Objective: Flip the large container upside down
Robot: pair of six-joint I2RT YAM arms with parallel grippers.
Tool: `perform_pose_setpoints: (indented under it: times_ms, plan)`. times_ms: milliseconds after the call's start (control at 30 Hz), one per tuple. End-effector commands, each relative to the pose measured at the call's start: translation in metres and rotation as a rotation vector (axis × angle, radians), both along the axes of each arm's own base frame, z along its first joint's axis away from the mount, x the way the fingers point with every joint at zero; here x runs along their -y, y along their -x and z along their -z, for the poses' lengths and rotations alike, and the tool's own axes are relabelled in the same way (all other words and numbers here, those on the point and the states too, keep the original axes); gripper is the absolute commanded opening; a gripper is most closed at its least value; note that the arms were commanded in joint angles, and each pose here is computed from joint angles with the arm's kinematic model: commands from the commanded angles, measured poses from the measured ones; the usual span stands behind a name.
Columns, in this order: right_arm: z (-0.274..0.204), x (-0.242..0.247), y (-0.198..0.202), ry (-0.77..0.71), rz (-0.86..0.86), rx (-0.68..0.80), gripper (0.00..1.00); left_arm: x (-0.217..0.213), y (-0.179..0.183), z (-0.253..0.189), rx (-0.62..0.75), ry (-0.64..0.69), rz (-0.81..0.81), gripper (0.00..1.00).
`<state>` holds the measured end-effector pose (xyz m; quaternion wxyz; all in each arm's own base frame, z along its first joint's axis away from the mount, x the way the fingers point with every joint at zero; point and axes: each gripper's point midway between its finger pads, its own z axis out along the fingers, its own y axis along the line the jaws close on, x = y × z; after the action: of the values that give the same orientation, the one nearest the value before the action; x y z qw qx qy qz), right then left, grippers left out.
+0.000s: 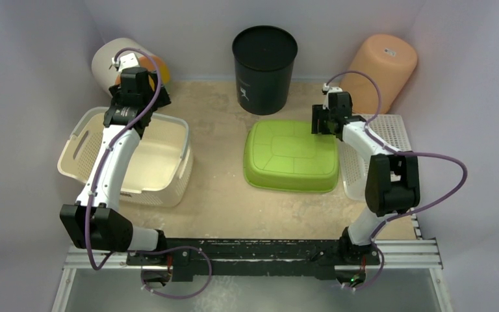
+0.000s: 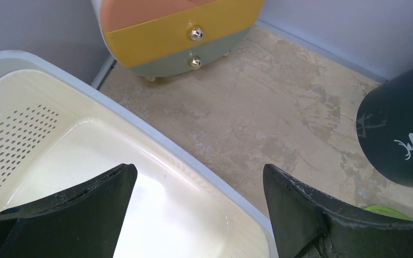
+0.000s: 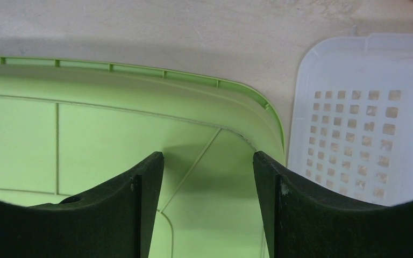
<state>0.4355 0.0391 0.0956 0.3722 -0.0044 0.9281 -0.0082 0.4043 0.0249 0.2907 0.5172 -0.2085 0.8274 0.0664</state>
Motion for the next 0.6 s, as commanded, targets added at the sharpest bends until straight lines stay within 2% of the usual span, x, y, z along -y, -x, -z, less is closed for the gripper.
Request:
perform_pose_setpoints:
  times_ms: [0, 200, 333, 567]
  plan:
    - [0.052, 0.025, 0.059, 0.065, 0.063, -0.293, 0.66, 0.001, -0.001, -0.016, 0.041, -0.01, 0.009, 0.89]
    - [-0.006, -0.009, 0.028, 0.021, -0.026, -0.17, 0.66, 0.002, -0.005, -0.016, 0.051, 0.002, 0.003, 0.89]
    - [-0.045, -0.063, 0.019, 0.017, -0.153, -0.122, 0.66, 0.005, -0.007, -0.016, 0.059, 0.023, 0.007, 0.89]
    - [-0.09, -0.157, 0.016, -0.089, -0.398, -0.049, 0.66, 0.008, -0.001, -0.014, 0.034, 0.052, 0.002, 0.89]
